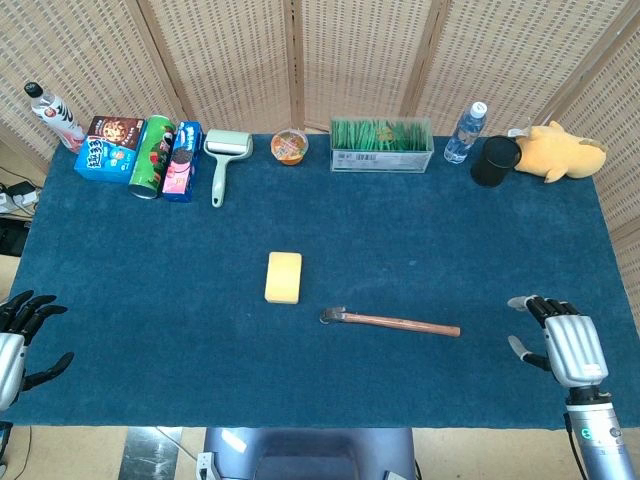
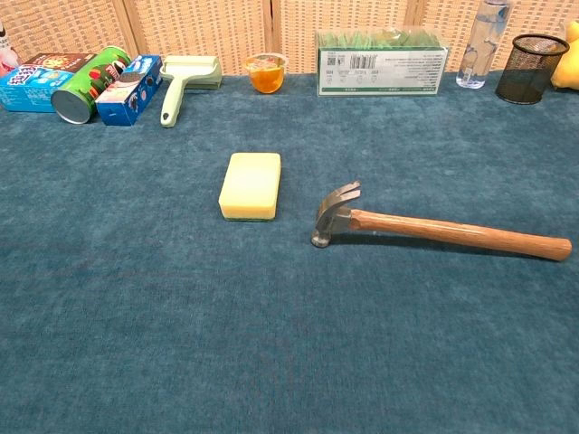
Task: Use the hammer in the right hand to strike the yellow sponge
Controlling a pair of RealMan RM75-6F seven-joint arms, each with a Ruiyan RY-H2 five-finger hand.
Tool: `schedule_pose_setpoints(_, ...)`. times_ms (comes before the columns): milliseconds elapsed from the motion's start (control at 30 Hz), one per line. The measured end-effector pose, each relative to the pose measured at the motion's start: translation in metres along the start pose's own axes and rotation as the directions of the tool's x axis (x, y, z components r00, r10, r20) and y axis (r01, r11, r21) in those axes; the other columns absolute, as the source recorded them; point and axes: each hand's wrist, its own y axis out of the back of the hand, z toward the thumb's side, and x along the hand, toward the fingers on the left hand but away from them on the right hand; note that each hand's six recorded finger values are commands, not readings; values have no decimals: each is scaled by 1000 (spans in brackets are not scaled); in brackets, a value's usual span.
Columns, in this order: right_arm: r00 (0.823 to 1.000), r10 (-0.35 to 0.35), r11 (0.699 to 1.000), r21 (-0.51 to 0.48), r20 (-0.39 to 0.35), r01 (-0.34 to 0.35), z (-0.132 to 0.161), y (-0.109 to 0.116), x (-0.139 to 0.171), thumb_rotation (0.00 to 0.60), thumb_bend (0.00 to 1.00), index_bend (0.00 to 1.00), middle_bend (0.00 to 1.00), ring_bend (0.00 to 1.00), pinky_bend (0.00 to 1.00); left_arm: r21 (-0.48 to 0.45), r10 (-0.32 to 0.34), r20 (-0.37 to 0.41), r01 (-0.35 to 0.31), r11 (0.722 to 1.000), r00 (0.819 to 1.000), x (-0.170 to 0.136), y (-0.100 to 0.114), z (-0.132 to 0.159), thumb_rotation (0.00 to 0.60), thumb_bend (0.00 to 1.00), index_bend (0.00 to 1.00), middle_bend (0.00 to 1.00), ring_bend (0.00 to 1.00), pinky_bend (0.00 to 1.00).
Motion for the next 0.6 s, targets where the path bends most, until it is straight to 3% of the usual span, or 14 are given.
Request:
schedule_pose_setpoints(133,999,21,999,-31,-49,-22,16,-4,-11,600,314,396,500,547,599,-3,0,15,0,1000,1000,2,0,3,600,235,279,210,106,144)
schedule_pose_setpoints(400,988,84,991,-89,-128,-96,55,-21,-30,600,353,413,465,455,318,10,-10,57,10,1000,998,13,-1,12,600,236,279,210,106,144)
schedule_pose_setpoints(600,971,169,977,-102,-167,-187,86,-47,-42,600,351,410,432,422,298,16,-28,81,26,1000,996,24,-4,18,600,235,279,210,106,144)
